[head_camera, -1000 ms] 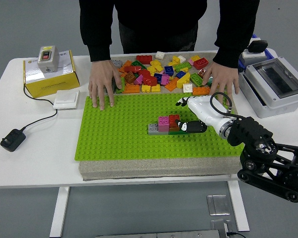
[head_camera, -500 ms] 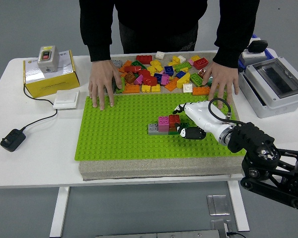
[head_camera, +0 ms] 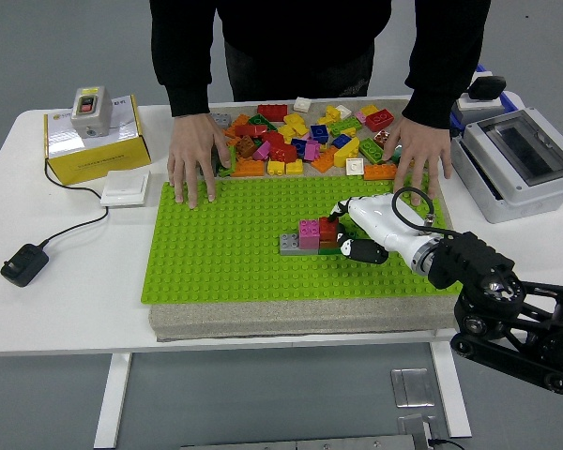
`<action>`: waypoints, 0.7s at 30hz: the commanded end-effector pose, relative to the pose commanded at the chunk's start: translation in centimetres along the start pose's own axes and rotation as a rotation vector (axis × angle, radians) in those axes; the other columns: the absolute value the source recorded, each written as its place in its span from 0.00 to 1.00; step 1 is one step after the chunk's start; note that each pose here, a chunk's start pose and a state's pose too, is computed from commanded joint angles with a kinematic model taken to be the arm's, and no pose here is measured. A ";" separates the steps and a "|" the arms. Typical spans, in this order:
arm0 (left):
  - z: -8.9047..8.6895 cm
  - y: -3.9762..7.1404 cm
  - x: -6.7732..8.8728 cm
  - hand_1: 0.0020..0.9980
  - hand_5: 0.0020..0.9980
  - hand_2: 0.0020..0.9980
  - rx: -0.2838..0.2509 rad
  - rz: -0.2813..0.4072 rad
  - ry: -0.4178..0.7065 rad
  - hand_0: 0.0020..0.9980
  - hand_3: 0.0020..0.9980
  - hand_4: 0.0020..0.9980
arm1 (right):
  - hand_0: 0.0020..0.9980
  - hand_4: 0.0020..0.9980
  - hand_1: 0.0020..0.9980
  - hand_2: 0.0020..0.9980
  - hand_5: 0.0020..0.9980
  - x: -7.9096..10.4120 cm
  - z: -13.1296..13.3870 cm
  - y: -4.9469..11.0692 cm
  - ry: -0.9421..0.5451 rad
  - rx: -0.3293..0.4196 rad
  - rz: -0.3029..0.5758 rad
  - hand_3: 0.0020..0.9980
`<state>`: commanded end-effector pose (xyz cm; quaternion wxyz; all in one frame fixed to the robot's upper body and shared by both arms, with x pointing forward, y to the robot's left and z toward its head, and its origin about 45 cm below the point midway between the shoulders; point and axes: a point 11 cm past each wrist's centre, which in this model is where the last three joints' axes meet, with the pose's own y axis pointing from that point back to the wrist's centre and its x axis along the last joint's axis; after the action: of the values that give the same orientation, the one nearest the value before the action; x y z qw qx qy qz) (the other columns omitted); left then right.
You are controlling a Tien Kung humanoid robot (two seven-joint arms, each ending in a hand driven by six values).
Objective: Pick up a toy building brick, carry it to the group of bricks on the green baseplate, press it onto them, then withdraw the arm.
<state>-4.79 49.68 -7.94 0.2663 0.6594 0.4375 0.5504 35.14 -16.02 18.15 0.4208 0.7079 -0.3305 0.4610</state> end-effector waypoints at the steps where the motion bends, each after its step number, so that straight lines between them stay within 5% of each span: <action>1: 0.0 0.0 0.0 0.65 0.66 0.46 -0.001 0.000 0.000 0.69 0.65 0.09 | 0.15 0.20 0.18 0.73 0.46 0.0 0.0 0.0 -0.001 0.000 -0.001 0.69; 21: 0.3 0.0 0.1 0.65 0.67 0.46 -0.014 0.002 0.012 0.69 0.65 0.10 | 0.15 0.21 0.18 0.72 0.47 -0.3 -0.5 0.2 0.001 0.014 -0.003 0.69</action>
<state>-4.53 49.77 -7.95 0.2677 0.6547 0.4348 0.5574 34.69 -15.59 18.04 0.4169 0.7111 -0.3260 0.4629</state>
